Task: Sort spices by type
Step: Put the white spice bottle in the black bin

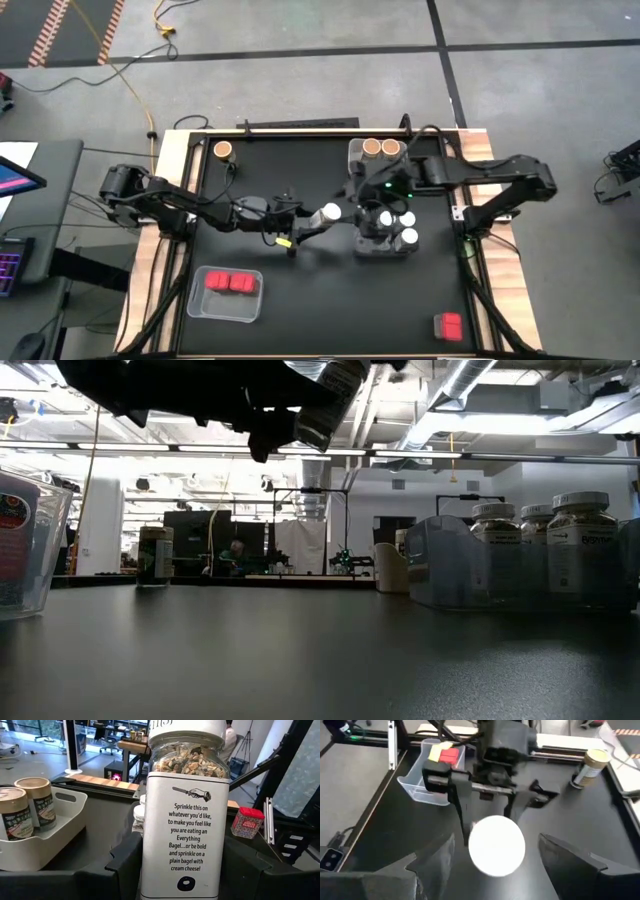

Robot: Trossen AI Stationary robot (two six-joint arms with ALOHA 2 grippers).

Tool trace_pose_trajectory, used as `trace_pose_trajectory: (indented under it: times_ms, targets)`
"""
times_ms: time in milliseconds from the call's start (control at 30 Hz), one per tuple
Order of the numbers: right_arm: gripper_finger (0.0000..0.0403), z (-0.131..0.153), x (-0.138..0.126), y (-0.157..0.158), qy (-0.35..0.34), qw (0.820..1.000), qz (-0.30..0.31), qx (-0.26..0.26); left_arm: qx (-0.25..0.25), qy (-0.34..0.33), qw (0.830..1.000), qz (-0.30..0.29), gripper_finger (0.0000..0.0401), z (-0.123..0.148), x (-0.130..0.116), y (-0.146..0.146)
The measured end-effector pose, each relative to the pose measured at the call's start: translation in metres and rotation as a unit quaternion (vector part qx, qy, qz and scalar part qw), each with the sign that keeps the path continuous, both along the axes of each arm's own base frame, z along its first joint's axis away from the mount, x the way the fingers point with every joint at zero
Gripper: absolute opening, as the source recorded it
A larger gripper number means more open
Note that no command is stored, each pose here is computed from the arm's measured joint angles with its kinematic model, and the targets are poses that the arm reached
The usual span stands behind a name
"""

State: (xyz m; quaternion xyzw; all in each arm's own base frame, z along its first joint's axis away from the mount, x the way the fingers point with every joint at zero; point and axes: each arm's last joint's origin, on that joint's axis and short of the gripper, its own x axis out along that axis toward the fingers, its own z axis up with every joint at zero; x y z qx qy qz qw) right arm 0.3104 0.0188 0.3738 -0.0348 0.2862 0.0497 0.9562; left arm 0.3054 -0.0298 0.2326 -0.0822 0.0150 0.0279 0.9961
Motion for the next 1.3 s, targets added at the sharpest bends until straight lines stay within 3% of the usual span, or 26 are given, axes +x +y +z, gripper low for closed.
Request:
trace_pose_trajectory:
  times_ms: [467,1300]
  targets:
    - [0.0318,-0.023,0.042,0.002,0.105,0.994,0.025,-0.034,0.017,0.001,1.000,0.000,0.0210,0.000,0.000,0.000]
    - [0.0292,-0.027,0.045,0.001,0.115,0.992,0.041,-0.035,0.016,0.015,1.000,0.005,0.0210,-0.003,0.000,0.001]
